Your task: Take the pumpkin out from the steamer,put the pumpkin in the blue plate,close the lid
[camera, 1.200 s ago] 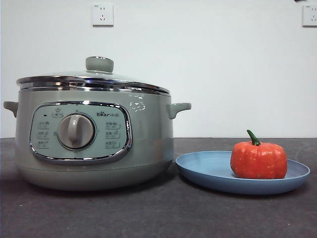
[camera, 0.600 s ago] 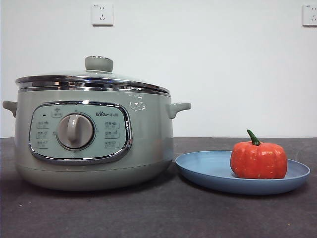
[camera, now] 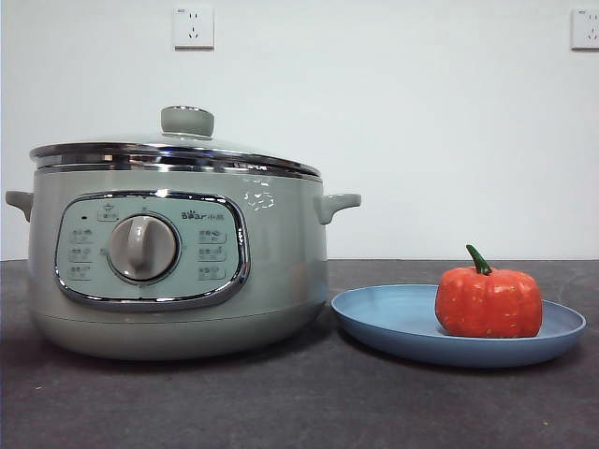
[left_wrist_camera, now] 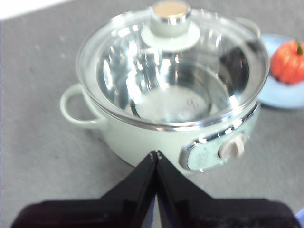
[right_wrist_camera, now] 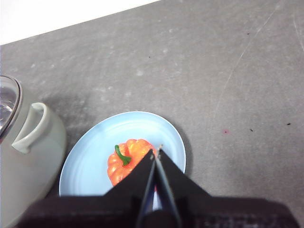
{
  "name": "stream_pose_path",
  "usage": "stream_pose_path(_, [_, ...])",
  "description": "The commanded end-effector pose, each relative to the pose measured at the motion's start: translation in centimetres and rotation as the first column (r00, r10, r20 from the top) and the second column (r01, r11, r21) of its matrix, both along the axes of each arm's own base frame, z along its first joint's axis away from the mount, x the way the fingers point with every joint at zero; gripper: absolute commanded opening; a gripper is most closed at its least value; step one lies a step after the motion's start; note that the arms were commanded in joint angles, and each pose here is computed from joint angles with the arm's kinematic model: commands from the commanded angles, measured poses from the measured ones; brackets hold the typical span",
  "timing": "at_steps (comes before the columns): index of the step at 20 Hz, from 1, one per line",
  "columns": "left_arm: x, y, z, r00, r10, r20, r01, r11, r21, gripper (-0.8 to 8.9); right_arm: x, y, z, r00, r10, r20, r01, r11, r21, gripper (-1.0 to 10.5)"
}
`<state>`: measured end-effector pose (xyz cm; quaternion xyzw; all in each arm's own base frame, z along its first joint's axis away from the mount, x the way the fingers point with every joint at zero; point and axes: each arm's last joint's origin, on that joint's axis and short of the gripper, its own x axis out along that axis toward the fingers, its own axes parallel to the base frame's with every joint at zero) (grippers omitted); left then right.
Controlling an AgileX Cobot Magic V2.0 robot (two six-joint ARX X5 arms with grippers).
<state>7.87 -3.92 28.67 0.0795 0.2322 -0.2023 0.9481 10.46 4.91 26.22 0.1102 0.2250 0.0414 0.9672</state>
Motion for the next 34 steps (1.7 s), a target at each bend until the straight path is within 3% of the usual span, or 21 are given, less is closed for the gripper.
stream_pose_path(1, [-1.3,1.2,0.5,0.995,0.050,0.091,-0.044,0.997,-0.071,-0.03,0.0,0.0,-0.2,1.000,-0.007,-0.003,0.007,1.000,0.004,-0.2])
stream_pose_path(3, [-2.1,2.1,0.8,0.969,0.125,0.212,-0.090,0.982,-0.169,-0.03,0.0,0.0,-0.2,1.000,-0.007,-0.002,0.007,1.000,0.004,-0.2])
stream_pose_path(5, [-2.1,2.8,-0.1,0.908,0.248,0.337,-0.178,0.958,-0.225,-0.03,0.0,0.0,-0.2,1.000,-0.006,-0.005,0.006,1.000,0.003,-0.2])
stream_pose_path(9, [-1.1,3.7,-5.3,0.843,0.380,0.382,-0.305,0.921,-0.242,-0.03,0.0,0.0,-0.3,1.000,-0.007,-0.008,0.007,1.000,0.001,-0.2])
stream_pose_path(14, [1.2,4.3,-11.5,0.849,0.444,0.286,-0.399,0.894,-0.202,-0.03,0.0,0.0,-0.3,1.000,-0.008,-0.011,0.008,1.000,-0.001,-0.2])
stream_pose_path(18, [1.5,4.4,-13.7,0.866,0.449,0.220,-0.417,0.891,-0.177,-0.03,0.0,0.0,-0.3,1.000,-0.007,-0.012,0.007,1.000,-0.001,-0.2])
stream_pose_path(34, [1.5,4.3,-13.8,0.868,0.448,0.212,-0.418,0.892,-0.173,-0.03,0.0,0.0,-0.3,1.000,-0.007,-0.012,0.007,1.000,-0.001,-0.2])
